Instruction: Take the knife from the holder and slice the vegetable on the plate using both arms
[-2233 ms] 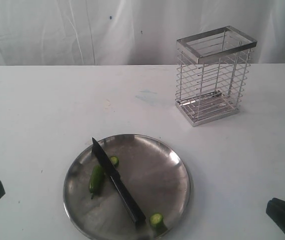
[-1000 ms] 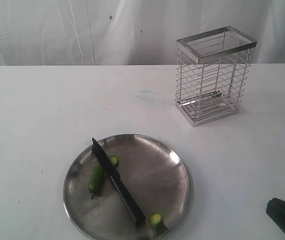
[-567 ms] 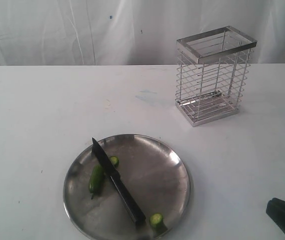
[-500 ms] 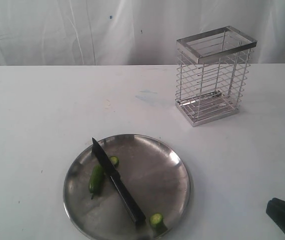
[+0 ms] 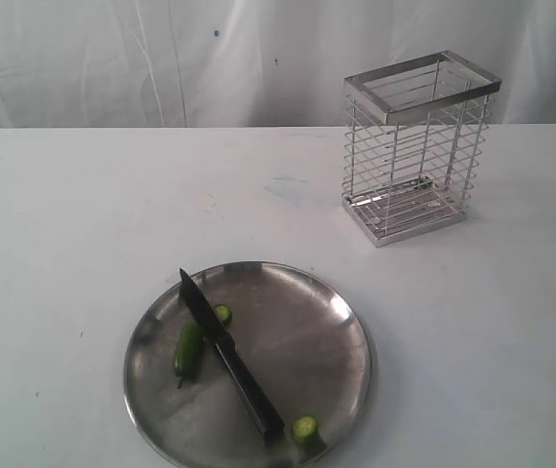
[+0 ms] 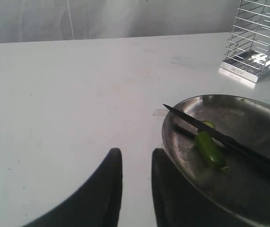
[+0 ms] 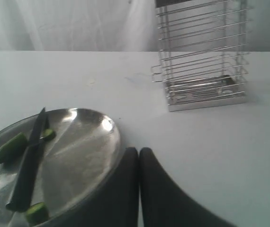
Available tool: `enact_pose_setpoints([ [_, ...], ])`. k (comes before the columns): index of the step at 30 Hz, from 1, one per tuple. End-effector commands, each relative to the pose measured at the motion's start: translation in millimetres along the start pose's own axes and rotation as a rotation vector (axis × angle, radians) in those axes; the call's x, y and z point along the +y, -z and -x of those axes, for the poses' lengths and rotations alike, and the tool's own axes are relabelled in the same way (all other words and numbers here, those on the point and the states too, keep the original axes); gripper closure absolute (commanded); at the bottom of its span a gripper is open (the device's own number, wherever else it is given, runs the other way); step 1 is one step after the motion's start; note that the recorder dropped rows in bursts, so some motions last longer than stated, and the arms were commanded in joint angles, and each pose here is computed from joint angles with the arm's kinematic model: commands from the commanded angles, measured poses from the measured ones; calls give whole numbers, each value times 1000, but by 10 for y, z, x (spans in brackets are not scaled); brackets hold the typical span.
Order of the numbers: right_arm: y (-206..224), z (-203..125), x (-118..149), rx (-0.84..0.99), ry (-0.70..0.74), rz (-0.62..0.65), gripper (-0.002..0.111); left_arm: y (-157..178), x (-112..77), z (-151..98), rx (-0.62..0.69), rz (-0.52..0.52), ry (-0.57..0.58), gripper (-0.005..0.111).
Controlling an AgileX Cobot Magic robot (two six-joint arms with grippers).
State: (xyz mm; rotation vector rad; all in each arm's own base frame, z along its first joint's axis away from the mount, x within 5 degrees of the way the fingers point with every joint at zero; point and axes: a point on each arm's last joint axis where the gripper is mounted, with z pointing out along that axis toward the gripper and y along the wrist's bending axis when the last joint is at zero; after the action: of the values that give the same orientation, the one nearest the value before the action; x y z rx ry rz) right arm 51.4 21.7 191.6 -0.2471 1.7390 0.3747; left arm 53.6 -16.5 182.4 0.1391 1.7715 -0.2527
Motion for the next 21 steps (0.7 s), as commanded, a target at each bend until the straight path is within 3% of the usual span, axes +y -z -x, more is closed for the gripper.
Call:
enact_pose_setpoints([
  [1, 9, 3, -81, -30, -17, -141, 108, -2, 0, -18, 0, -3, 5, 79],
  [13, 28, 14, -165, -53, -42, -295, 108, -2, 0, -18, 0, -3, 5, 79],
  [21, 29, 14, -168, -53, -43, -301, 108, -2, 0, -18, 0, -3, 5, 79],
])
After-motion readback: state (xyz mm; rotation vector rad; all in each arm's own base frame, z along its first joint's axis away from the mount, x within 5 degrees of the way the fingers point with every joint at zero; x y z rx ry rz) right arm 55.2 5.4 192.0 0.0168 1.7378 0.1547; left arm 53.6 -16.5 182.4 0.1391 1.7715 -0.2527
